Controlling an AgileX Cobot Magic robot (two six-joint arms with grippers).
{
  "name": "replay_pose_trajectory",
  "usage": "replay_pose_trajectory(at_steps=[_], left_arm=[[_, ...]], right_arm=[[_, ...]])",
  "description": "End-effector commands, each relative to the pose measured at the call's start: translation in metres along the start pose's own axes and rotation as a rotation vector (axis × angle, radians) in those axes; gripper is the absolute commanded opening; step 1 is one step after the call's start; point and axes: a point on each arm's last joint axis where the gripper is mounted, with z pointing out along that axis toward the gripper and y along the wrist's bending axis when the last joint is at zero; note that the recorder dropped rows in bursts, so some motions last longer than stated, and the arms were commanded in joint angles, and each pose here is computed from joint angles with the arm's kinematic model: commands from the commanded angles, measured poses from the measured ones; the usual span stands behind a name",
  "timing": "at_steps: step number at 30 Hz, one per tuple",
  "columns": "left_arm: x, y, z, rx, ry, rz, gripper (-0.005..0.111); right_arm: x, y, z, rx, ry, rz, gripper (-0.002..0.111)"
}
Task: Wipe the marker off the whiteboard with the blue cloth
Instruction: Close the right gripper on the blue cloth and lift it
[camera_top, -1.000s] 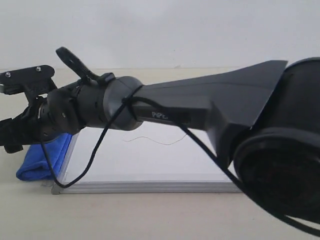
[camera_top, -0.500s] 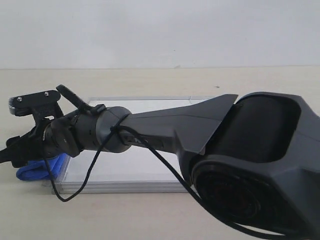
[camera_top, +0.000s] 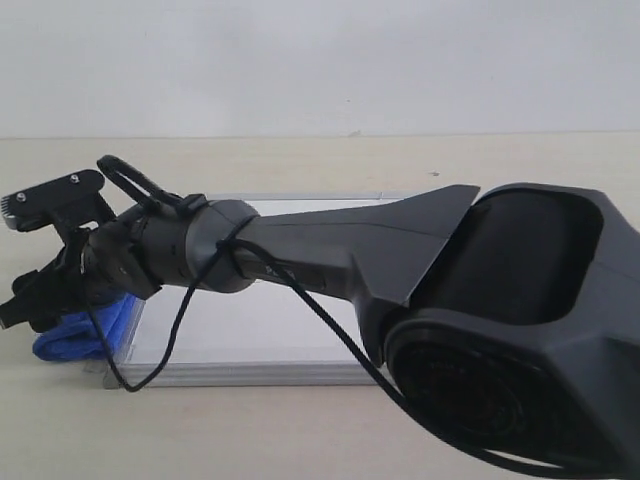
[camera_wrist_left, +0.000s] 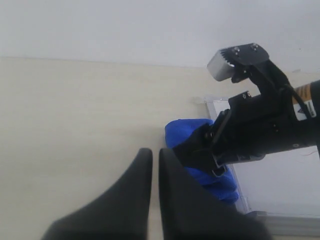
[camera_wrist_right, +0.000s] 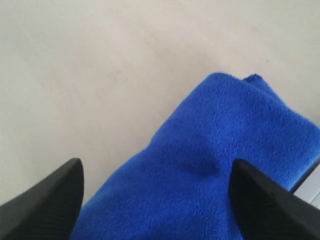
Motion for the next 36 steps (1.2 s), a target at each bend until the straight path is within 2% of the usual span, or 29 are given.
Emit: replay_pose_trajectory(at_steps=[1,7,9,16,25,36], left_arm=[[0.000,0.000,0.000,-0.002,-0.010,0.003,0.005],[0.000,0.000,0.000,-0.002,-0.010,0.003,0.005],[0.000,0.000,0.000,-0.002,-0.010,0.003,0.005],[0.000,0.000,0.000,-0.002,-0.010,0.003,0.005],[0.000,0.000,0.000,-0.002,-0.010,0.003,0.005],[0.000,0.000,0.000,-0.002,-0.010,0.003,0.005]], right_arm=[[-0.018,0.001,-0.012,0.026,-0.007,-0.068,0.072],[-0.013,-0.009,-0.013,0.139,0.049,-0.037,0.072],[-0.011,-0.012,-0.012,0.173,0.062,0.022,0.072],[-0.006,0.001,-0.005,0.128,0.033,0.080,0.072],[0.008,0.000,0.006,0.138,0.054,0.222,0.072],[0.022,0.001,0.016,0.147,0.099,0.243,0.071]])
